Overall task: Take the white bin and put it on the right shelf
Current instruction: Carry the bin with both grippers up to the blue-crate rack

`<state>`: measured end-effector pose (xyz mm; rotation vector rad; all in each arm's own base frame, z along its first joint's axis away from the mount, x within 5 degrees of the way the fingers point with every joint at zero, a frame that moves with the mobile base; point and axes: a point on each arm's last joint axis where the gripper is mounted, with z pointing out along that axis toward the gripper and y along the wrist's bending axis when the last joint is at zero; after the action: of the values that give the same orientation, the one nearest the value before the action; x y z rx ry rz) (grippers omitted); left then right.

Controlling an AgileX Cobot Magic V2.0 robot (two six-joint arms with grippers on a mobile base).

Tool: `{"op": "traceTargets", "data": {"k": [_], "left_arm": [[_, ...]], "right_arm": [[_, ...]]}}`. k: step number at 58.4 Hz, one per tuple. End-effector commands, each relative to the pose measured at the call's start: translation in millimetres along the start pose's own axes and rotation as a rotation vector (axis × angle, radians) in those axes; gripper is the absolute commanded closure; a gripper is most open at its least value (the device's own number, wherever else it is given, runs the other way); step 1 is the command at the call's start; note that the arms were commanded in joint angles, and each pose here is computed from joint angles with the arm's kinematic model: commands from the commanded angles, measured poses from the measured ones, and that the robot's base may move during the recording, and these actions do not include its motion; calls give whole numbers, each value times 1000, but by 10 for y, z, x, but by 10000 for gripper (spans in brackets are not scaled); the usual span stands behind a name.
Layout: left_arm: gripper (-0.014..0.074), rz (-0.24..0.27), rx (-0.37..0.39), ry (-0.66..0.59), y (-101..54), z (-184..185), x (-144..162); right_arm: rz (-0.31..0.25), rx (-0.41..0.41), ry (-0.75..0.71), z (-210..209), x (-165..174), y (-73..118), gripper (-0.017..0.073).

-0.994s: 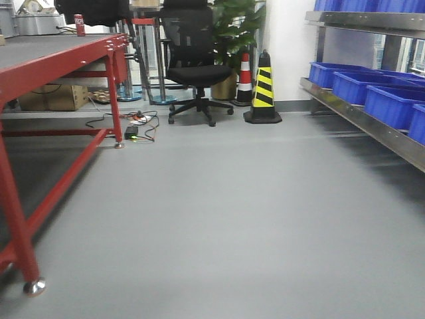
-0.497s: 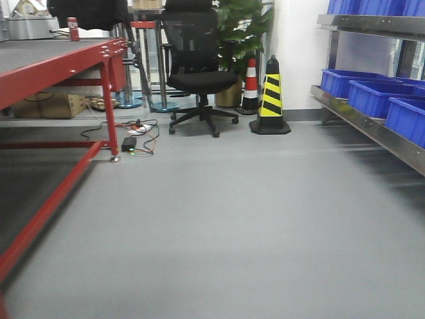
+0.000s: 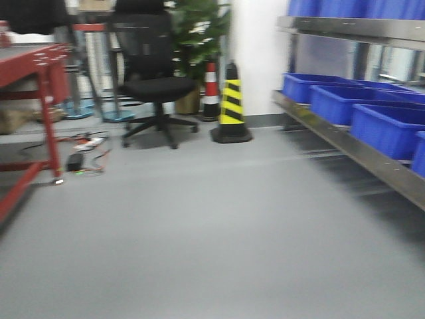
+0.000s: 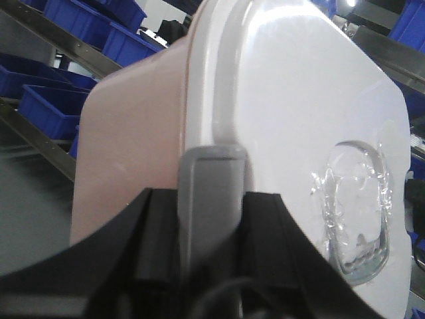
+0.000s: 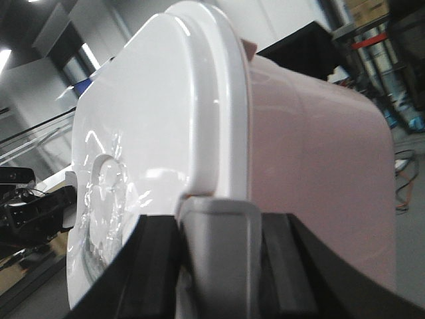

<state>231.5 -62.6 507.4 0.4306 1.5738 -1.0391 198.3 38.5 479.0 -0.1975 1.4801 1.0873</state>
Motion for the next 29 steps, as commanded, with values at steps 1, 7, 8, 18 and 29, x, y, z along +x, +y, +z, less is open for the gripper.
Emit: {"op": "traceTargets", "data": {"k": [1,7,8,18,29], "left_arm": [[713,54,359,133,-554,-104,71],[713,54,359,133,-554,-104,71],[713,54,359,133,-554,-104,71],[713,54,359,133,-554,-104,71],[713,54,359,133,-554,-104,71]], "right_arm": [[-32,-300,81,-59,33,456,501],[-32,-299,80,-59,33,455,501],[-32,-299,80,-58,32,455,501],[-32,-298,79,-58,31,454,501],[-32,-297,79,-59,30,453,501]]}}
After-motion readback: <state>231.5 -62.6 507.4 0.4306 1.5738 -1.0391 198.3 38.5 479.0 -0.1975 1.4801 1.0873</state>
